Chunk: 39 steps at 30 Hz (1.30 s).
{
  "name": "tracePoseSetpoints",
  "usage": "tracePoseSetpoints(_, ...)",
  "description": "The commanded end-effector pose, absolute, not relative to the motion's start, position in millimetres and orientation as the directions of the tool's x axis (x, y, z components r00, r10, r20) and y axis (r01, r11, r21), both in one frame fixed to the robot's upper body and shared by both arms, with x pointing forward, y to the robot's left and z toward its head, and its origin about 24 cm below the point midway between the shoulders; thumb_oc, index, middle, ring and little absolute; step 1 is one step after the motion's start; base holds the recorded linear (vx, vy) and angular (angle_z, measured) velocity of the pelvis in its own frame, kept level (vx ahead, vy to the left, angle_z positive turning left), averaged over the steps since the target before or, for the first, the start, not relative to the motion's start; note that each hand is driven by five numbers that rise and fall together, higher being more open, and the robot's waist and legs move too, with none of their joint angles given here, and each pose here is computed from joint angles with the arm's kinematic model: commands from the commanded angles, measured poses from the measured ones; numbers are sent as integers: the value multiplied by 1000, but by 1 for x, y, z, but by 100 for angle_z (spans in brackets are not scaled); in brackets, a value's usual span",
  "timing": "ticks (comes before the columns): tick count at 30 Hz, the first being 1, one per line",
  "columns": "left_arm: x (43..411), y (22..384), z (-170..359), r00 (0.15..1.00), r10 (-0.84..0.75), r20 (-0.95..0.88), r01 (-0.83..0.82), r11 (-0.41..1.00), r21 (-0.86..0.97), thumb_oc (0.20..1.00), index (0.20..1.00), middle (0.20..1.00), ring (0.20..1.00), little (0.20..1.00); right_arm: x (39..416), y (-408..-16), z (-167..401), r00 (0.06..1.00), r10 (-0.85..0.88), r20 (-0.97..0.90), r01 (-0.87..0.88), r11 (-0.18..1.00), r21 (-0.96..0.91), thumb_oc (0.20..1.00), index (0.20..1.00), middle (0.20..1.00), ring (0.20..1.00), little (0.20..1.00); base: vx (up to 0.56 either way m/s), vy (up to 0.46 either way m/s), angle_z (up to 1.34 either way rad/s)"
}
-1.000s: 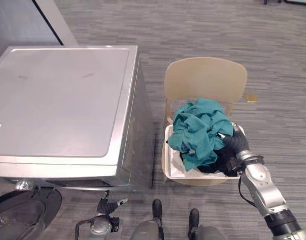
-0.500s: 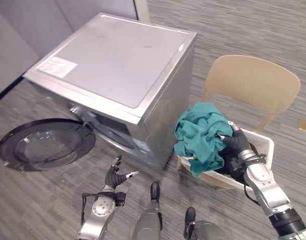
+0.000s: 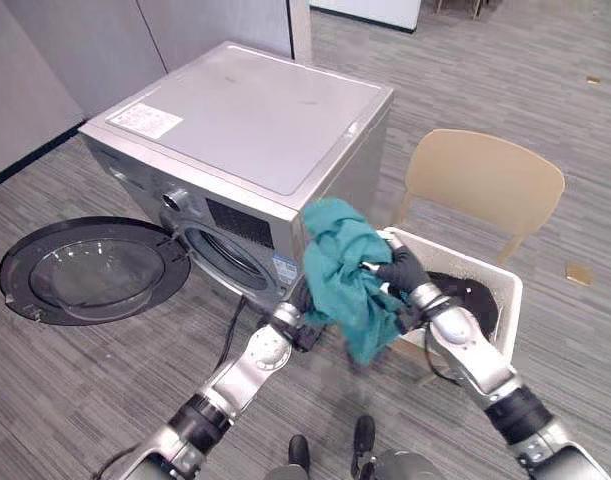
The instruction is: Grab the laundry basket,head to the washer,open it,put in the laundry and shut it.
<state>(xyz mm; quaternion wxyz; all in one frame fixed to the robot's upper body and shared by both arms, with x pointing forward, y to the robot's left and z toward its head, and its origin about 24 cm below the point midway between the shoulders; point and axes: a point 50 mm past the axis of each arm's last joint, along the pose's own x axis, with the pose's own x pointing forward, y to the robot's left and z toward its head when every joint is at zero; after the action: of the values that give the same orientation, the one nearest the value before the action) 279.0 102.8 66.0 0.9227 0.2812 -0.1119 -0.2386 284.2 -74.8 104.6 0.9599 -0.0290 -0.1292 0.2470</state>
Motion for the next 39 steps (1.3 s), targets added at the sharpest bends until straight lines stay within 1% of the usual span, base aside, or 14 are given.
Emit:
tracePoseSetpoints(1, 285, 96, 72, 843, -524, 120, 326, 676, 661, 1000, 1000, 1000, 1000, 1000, 286, -60, 122, 799, 508, 320, -531, 847, -17, 200, 200, 200, 200, 200, 0, 41, 2)
tracePoseSetpoints(3, 289, 87, 75, 831, -541, 131, 309, 645, 699, 1000, 1000, 1000, 1000, 1000, 284, -50, 115, 795, 532, 293, -566, 823, 41, 200, 200, 200, 200, 200, -6, 24, -4)
tracePoseSetpoints(4, 291, 83, 76, 831, -538, 140, 298, 644, 705, 649, 649, 649, 649, 649, 281, -45, 110, 790, 547, 276, -584, 809, 68, 200, 200, 200, 200, 200, -9, 5, -8)
tracePoseSetpoints(5, 294, 81, 75, 840, -523, 144, 292, 659, 693, 200, 200, 200, 200, 200, 279, -41, 105, 788, 559, 259, -597, 796, 97, 200, 200, 200, 200, 200, -10, 4, -9)
tracePoseSetpoints(6, 294, 81, 73, 849, -507, 148, 283, 673, 683, 200, 200, 200, 200, 200, 278, -39, 103, 786, 566, 251, -604, 790, 110, 200, 200, 200, 200, 200, -11, 6, -5)
tracePoseSetpoints(7, 294, 81, 72, 857, -493, 152, 274, 685, 675, 200, 200, 200, 200, 200, 275, -37, 99, 782, 577, 236, -613, 780, 124, 871, 871, 871, 871, 871, 0, 0, 0)
tracePoseSetpoints(8, 292, 85, 70, 871, -466, 156, 265, 713, 650, 200, 200, 200, 200, 200, 271, -37, 93, 781, 585, 219, -619, 771, 150, 1000, 1000, 1000, 1000, 1000, 0, 0, 0)
tracePoseSetpoints(15, 284, 116, 54, 941, -320, 111, 215, 816, 537, 200, 200, 200, 200, 200, 270, -60, 79, 829, 536, 161, -551, 831, 77, 1000, 1000, 1000, 1000, 1000, 2, -15, -4)
tracePoseSetpoints(16, 277, 140, 43, 973, -219, 69, 160, 861, 482, 200, 200, 200, 200, 200, 269, -92, 76, 873, 467, 142, -461, 884, -74, 1000, 1000, 1000, 1000, 1000, 0, 0, 0)
tracePoseSetpoints(20, 252, 191, 13, 997, -40, -71, 65, 908, 414, 200, 200, 200, 200, 200, 253, -159, 58, 950, 309, 51, -277, 906, -321, 1000, 1000, 1000, 1000, 1000, -1, -15, -1)
tracePoseSetpoints(22, 226, 221, -13, 977, 75, -202, 3, 932, 363, 200, 200, 200, 200, 200, 231, -197, 29, 978, 187, -96, -209, 905, -369, 1000, 1000, 1000, 1000, 1000, 16, -19, -8)
tracePoseSetpoints(28, 181, 261, -48, 893, 238, -382, -108, 937, 331, 200, 200, 200, 200, 200, 195, -240, -25, 936, 4, -352, -153, 906, -396, 1000, 1000, 1000, 1000, 1000, 6, -12, -2)
tracePoseSetpoints(33, 152, 281, -75, 786, 348, -511, -203, 926, 319, 200, 200, 200, 200, 200, 178, -248, -60, 862, -53, -505, -168, 909, -382, 1000, 1000, 1000, 1000, 1000, -29, -24, -5)
tracePoseSetpoints(39, 165, 282, -73, 782, 386, -490, -254, 915, 314, 200, 200, 200, 200, 200, 191, -241, -57, 882, -63, -466, -137, 914, -383, 1000, 1000, 1000, 1000, 1000, -154, -45, 20)
